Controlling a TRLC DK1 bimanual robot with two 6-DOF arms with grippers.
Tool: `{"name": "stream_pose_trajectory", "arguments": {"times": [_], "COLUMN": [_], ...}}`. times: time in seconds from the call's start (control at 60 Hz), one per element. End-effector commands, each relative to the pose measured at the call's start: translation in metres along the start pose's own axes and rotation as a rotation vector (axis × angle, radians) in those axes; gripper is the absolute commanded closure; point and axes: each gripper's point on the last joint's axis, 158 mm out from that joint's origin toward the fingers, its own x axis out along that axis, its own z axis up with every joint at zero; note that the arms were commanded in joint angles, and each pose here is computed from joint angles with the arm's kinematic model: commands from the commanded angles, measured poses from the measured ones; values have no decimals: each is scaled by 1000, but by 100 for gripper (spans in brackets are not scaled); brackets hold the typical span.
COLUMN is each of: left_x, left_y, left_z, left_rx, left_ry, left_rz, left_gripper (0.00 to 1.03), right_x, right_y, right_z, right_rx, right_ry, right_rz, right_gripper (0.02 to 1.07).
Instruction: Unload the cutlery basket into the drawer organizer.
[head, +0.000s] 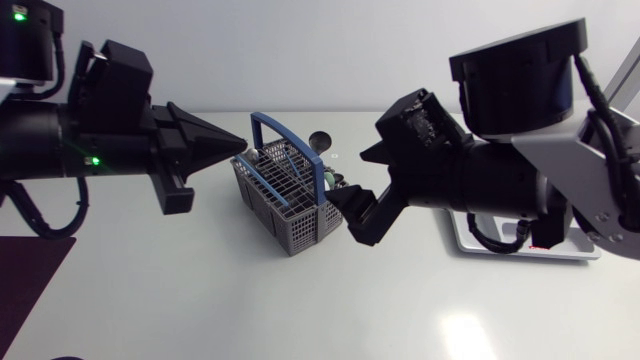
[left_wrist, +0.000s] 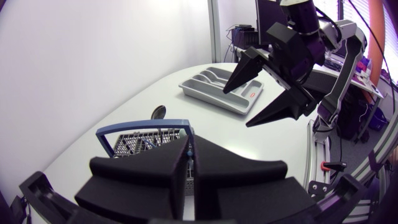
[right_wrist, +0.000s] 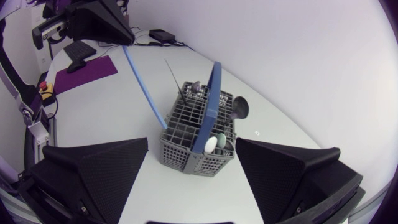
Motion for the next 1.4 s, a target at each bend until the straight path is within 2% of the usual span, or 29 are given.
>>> {"name": "stream_pose_trajectory", "arguments": {"times": [0.0, 0.15, 0.35, 0.583, 0.833, 0.967, 1.067, 1.283, 1.383], "left_x": [-19, -28, -27, -28, -28, -30, -29, -27, -25], "left_y": [-1, -14, -29, -32, -41, -45, -47, -46, -47], "left_z": [20, 17, 8, 10, 11, 15, 15, 16, 17], "left_rx": [13, -24, -79, -118, -142, -150, -156, -160, -165], "left_ry": [-44, -39, -37, -63, -71, -81, -80, -75, -71], "left_rz": [15, -24, -102, -163, -209, -230, -238, -242, -251], "left_gripper": [100, 100, 100, 100, 100, 100, 100, 100, 100], "right_x": [2, 1, -4, -1, 14, 20, 22, 23, 24], "right_y": [17, 40, 77, 93, 97, 98, 98, 99, 99], "right_z": [11, 23, 33, 36, 33, 31, 29, 22, 18], "right_rx": [-55, -113, -182, -233, -254, -268, -276, -284, -300], "right_ry": [-8, -35, -67, -57, -40, -33, -31, -19, -23], "right_rz": [40, 99, 204, 243, 249, 247, 248, 247, 247], "right_gripper": [8, 8, 14, 32, 65, 66, 77, 84, 93]}}
